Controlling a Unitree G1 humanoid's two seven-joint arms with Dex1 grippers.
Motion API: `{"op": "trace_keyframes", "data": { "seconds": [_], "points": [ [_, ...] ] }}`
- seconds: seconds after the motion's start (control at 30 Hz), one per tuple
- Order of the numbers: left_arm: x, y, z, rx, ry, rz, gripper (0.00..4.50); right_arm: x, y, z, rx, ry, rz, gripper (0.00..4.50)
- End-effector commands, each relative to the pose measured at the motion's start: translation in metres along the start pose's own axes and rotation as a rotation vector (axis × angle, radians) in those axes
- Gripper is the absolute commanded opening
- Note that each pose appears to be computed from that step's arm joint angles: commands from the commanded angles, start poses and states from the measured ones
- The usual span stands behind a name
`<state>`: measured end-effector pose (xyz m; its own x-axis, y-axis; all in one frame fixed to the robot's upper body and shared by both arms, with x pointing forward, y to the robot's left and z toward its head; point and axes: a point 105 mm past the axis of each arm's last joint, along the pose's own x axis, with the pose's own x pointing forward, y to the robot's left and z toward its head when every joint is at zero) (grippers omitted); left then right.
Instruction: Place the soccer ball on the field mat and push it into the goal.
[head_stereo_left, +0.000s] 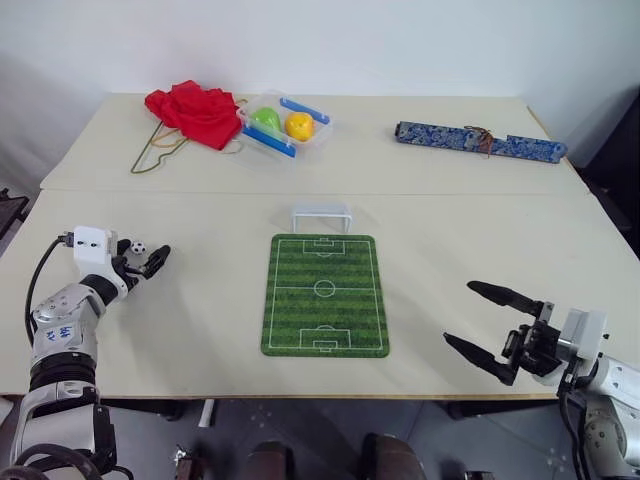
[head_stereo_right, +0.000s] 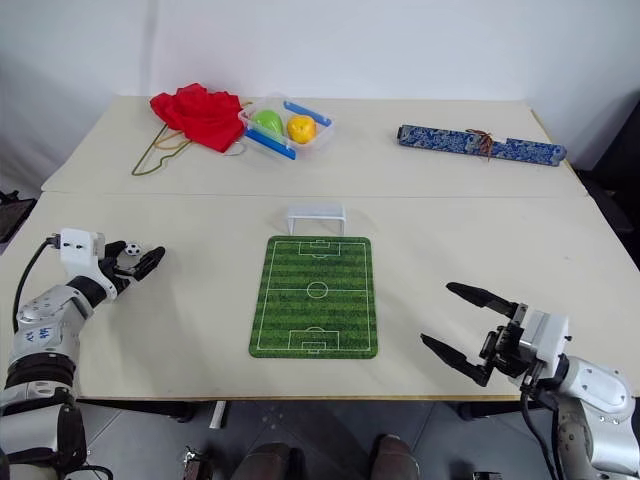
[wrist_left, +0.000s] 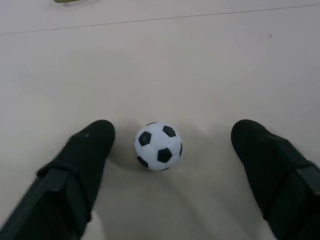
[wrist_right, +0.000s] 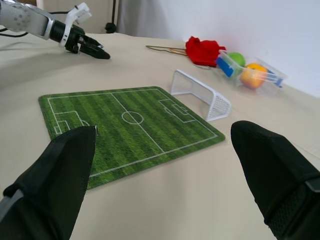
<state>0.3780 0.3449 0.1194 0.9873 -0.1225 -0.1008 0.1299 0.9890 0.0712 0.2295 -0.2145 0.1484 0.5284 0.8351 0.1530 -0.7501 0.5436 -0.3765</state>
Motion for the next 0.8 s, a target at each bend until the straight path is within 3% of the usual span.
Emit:
{"op": "trace_keyframes", "data": {
  "seconds": [0.03, 0.23, 0.27, 0.37, 0.5, 0.63, 0.8],
  "points": [
    [0.002, -0.001, -0.007, -0.001, 0.021, -0.005, 2.94, -0.008, 0.000, 0.004, -0.024, -0.009, -0.018, 4.50],
    [0.001, -0.004, -0.014, -0.001, 0.039, -0.032, 0.98, -0.008, 0.002, 0.003, -0.022, -0.006, -0.023, 4.50],
    [0.000, -0.004, -0.015, 0.006, 0.042, -0.037, 0.86, -0.009, 0.002, 0.002, -0.023, -0.006, -0.023, 4.50],
    [-0.005, -0.003, -0.005, 0.000, -0.013, -0.074, 0.86, -0.010, 0.002, 0.002, -0.031, -0.001, -0.028, 4.50],
    [-0.016, -0.021, 0.034, 0.018, -0.196, -0.288, 0.86, -0.014, 0.003, 0.010, -0.058, -0.013, -0.007, 4.50],
    [-0.027, -0.071, 0.067, 0.124, -0.271, -0.624, 0.86, -0.019, 0.010, 0.023, -0.074, 0.000, 0.086, 4.50],
    [-0.047, -0.163, 0.063, 0.283, -0.207, -1.061, 0.86, -0.026, 0.011, 0.025, -0.057, 0.010, 0.114, 4.50]
  ]
}}
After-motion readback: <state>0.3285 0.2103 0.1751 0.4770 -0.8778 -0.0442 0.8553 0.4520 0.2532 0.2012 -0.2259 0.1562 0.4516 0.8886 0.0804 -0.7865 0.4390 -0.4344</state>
